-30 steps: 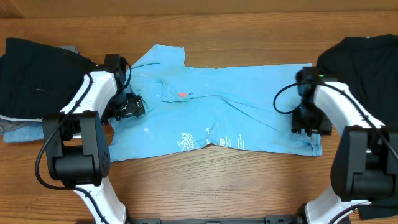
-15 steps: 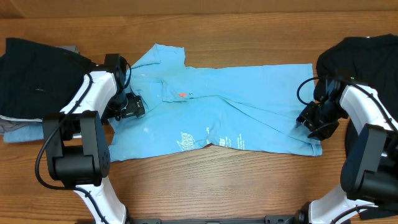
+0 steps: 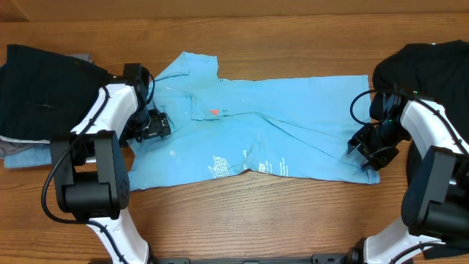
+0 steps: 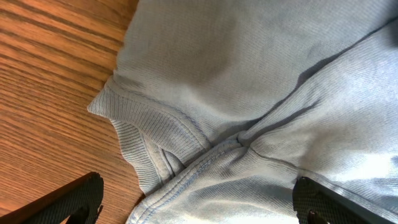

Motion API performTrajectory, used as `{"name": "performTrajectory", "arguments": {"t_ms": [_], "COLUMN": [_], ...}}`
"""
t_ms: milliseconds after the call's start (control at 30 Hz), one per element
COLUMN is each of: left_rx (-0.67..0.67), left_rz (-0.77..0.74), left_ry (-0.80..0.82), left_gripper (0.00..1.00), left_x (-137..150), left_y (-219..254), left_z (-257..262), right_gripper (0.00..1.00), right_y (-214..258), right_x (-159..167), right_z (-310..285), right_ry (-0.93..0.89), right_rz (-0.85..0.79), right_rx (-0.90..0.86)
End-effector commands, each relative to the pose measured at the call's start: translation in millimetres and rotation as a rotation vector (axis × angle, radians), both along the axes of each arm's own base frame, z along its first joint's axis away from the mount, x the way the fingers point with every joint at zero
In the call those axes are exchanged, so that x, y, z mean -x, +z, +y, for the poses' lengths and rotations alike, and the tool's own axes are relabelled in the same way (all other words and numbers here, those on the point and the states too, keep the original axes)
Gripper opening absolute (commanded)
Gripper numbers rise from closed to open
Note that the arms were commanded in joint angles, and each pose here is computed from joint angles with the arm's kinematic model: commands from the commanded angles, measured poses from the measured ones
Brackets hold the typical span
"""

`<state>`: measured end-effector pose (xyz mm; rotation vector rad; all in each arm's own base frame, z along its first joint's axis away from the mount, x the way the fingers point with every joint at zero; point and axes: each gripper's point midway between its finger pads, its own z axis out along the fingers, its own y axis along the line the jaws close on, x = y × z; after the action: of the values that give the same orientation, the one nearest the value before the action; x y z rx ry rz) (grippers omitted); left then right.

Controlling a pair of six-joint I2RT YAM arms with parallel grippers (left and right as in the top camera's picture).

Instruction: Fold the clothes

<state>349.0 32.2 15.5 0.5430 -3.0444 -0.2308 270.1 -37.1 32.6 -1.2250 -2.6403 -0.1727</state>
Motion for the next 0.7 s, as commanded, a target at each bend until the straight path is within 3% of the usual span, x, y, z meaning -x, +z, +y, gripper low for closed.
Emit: {"name": "performTrajectory", "arguments": {"t_ms": [0, 300, 433, 667], "left_rx": [0.010, 0.010, 0.010, 0.010], "left_rz": [-0.044, -0.044, -0.044, -0.044], "left_ry": [0.007, 0.007, 0.007, 0.007], "left_gripper": [1.00, 1.00, 1.00, 1.00], "left_x": [-9, -9, -9, -9], "left_y": [12, 12, 12, 12], "left_z": [-3, -3, -3, -3], "right_gripper": [0.53, 0.52, 0.36, 0.30], "right_y": [2, -18, -15, 20], "right_x": [1, 2, -4, -17], "right_z": [-11, -10, -20, -35], "right_ry": [-0.058, -0.104, -0.099, -0.099], "right_rz": [-0.008, -0.028, -0.054, -0.146], "right_rx": [0.066, 0.079, 0.131, 0.216]}}
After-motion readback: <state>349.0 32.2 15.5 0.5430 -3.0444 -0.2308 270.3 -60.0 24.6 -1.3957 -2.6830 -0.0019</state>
